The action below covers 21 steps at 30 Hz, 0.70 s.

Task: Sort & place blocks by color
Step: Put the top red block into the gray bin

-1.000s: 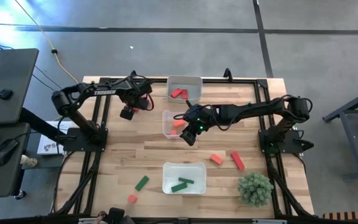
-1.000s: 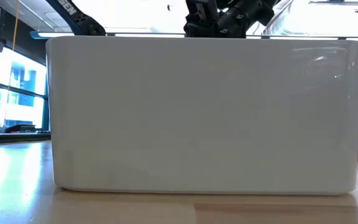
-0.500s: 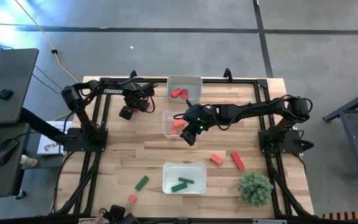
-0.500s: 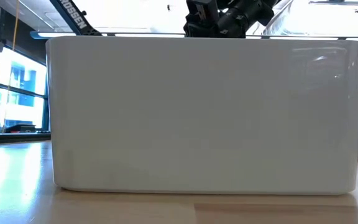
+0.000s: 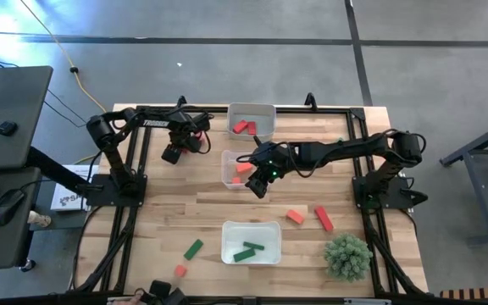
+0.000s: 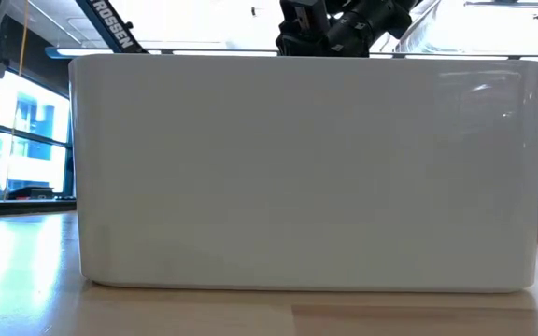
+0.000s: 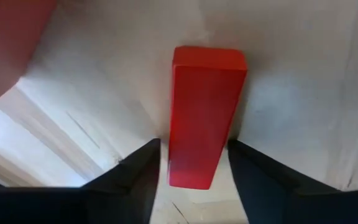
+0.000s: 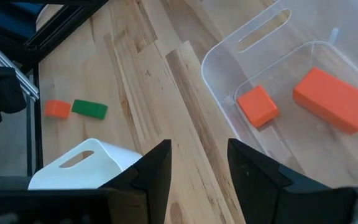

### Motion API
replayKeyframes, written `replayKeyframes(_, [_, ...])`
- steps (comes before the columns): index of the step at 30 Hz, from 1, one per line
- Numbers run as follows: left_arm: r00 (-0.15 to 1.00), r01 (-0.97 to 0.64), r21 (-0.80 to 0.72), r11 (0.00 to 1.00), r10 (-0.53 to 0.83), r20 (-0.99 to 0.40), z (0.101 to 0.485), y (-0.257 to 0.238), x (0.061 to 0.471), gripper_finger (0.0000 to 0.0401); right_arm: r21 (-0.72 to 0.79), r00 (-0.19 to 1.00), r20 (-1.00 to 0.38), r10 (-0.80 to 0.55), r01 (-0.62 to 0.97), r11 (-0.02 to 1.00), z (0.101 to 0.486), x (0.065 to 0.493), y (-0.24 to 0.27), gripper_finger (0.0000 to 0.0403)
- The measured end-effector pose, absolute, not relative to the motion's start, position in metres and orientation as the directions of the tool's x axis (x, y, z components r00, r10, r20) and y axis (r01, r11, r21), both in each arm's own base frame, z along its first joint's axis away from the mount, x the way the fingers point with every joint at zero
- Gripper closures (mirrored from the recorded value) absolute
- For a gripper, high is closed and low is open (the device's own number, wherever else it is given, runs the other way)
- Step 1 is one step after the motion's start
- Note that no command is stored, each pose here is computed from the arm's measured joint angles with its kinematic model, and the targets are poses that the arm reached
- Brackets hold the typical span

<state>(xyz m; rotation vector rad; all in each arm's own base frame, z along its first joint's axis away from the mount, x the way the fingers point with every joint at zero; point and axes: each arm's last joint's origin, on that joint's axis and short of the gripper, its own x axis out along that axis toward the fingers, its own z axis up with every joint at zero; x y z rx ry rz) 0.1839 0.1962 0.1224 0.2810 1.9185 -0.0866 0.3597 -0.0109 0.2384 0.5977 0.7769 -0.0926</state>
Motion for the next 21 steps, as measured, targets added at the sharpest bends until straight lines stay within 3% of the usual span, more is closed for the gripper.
replayKeyframes(8, [-0.323, 0.231, 0.058, 0.971, 0.133, -0.937, 0.122, 0.195, 0.184, 0.0320, 0.487, 0.718, -0.683, 0.134, 0.311, 0.816, 0.238, 0.360, -0.011, 0.0257])
replayKeyframes(17, [-0.308, 0.146, 0.075, 0.987, 0.117, -0.944, 0.125, 0.194, 0.183, 0.0321, 0.495, 0.718, -0.683, 0.134, 0.320, 0.808, 0.238, 0.360, -0.011, 0.0257])
replayKeyframes(21, [-0.247, 0.079, 0.068, 0.995, 0.086, -0.965, 0.132, 0.191, 0.183, 0.0321, 0.495, 0.718, -0.683, 0.134, 0.320, 0.808, 0.238, 0.360, -0.011, 0.0257])
